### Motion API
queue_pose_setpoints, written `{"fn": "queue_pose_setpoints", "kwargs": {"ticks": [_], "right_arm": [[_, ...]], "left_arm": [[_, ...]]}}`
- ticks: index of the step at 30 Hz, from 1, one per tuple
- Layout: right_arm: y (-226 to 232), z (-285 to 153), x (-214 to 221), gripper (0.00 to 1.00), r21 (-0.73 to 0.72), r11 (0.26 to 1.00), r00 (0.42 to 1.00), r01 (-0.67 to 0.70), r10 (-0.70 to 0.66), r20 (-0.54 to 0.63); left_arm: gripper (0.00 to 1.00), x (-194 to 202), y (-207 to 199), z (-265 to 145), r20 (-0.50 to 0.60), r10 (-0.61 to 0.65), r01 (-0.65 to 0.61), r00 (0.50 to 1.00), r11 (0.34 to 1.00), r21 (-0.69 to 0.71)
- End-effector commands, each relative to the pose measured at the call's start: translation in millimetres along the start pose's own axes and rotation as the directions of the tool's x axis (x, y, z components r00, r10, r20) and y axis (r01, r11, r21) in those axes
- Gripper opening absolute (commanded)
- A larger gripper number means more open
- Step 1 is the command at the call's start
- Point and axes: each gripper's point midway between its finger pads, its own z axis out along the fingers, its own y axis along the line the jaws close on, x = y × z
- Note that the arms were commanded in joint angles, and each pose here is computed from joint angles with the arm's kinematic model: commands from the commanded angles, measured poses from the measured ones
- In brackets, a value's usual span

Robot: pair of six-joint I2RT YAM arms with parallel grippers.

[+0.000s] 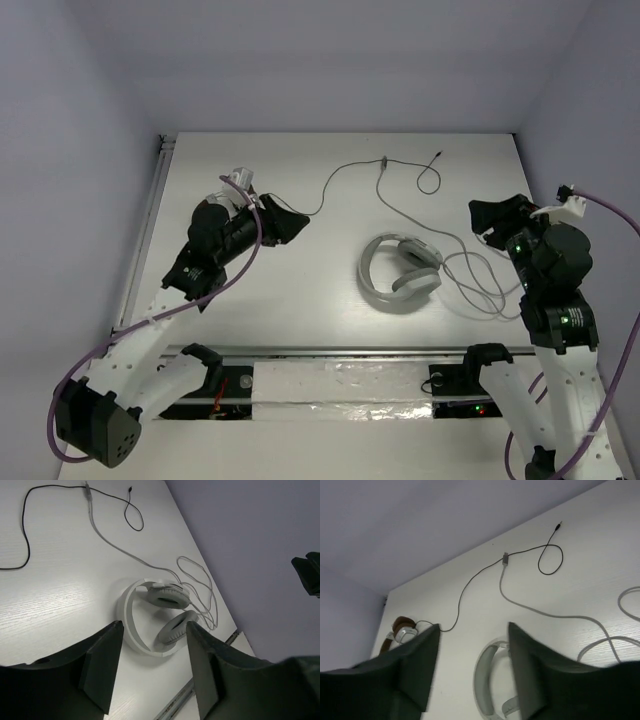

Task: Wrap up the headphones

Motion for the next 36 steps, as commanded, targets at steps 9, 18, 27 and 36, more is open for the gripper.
{"fn": "queue_pose_setpoints", "kwargs": {"ticks": [9, 18, 27, 36], "right_arm": [[47, -3, 7, 0.27, -0.221, 0.975, 0.992, 0.001, -0.028, -0.122], [41, 5, 15, 0.05, -0.206, 0.978, 0.99, -0.002, -0.028, -0.139], [34, 7, 36, 0.49, -0.216, 0.976, 0.982, -0.019, -0.023, -0.188], [40, 2, 46, 0.5, -0.264, 0.964, 0.974, -0.039, -0.023, -0.225]], "left_arm": [[0.0, 27, -13, 38, -0.04, -0.048, 0.049, 0.998, 0.998, 0.035], [0.0, 90, 1, 82, -0.161, 0.126, -0.165, 0.979, 0.951, -0.261], [0.48, 141, 9, 113, -0.298, 0.237, -0.341, 0.925, 0.864, -0.37], [0.52, 188, 35, 130, -0.427, 0.246, -0.435, 0.87, 0.79, -0.432]]}}
